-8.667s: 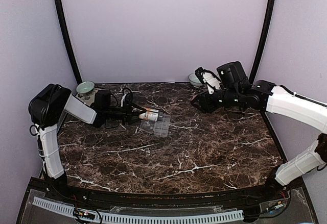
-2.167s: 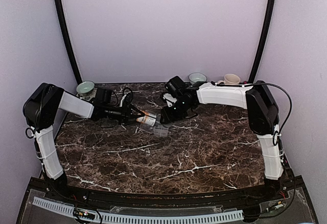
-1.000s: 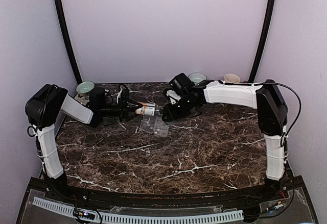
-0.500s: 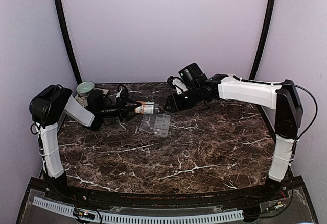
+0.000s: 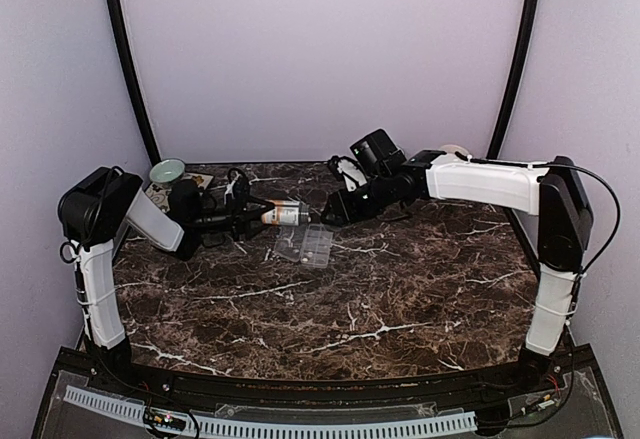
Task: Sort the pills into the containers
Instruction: Pour the pill into the compartment of the pill container.
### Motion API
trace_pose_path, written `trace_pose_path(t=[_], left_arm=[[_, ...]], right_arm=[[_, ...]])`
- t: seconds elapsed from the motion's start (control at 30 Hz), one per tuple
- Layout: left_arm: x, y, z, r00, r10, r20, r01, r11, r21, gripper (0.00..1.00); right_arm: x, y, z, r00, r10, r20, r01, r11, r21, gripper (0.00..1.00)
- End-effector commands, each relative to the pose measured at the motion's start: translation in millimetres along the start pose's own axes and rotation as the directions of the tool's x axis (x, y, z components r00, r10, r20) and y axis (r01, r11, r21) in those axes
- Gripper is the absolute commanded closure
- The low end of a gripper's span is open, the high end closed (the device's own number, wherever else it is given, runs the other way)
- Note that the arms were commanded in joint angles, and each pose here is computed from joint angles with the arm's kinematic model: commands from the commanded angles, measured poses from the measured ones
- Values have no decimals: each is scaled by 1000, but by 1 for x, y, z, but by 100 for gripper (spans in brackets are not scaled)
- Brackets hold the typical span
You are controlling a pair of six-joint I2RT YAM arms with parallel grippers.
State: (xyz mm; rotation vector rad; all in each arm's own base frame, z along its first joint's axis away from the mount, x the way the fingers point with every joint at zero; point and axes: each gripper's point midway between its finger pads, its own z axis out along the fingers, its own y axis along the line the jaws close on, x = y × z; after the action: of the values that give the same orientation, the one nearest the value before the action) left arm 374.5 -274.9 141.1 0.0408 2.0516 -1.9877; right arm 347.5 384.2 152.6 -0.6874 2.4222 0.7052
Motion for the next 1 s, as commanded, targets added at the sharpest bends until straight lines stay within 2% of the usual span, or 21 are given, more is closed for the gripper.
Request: trace_pose_path(t=[0.0, 0.6, 0.97], left_arm=[[5, -6, -3, 999, 32, -14, -32, 999, 31, 91], [5, 15, -3, 999, 28, -19, -29, 999, -31, 92], [2, 25, 0, 998, 55, -35, -59, 990, -126, 92]], right_arm=[[-8, 5, -6, 999, -14, 40, 15, 999, -32, 65], [-9, -1, 7, 1000, -3, 21, 3, 1000, -30, 65], [-5, -11, 28, 1000, 12, -25, -12, 1000, -11, 65]])
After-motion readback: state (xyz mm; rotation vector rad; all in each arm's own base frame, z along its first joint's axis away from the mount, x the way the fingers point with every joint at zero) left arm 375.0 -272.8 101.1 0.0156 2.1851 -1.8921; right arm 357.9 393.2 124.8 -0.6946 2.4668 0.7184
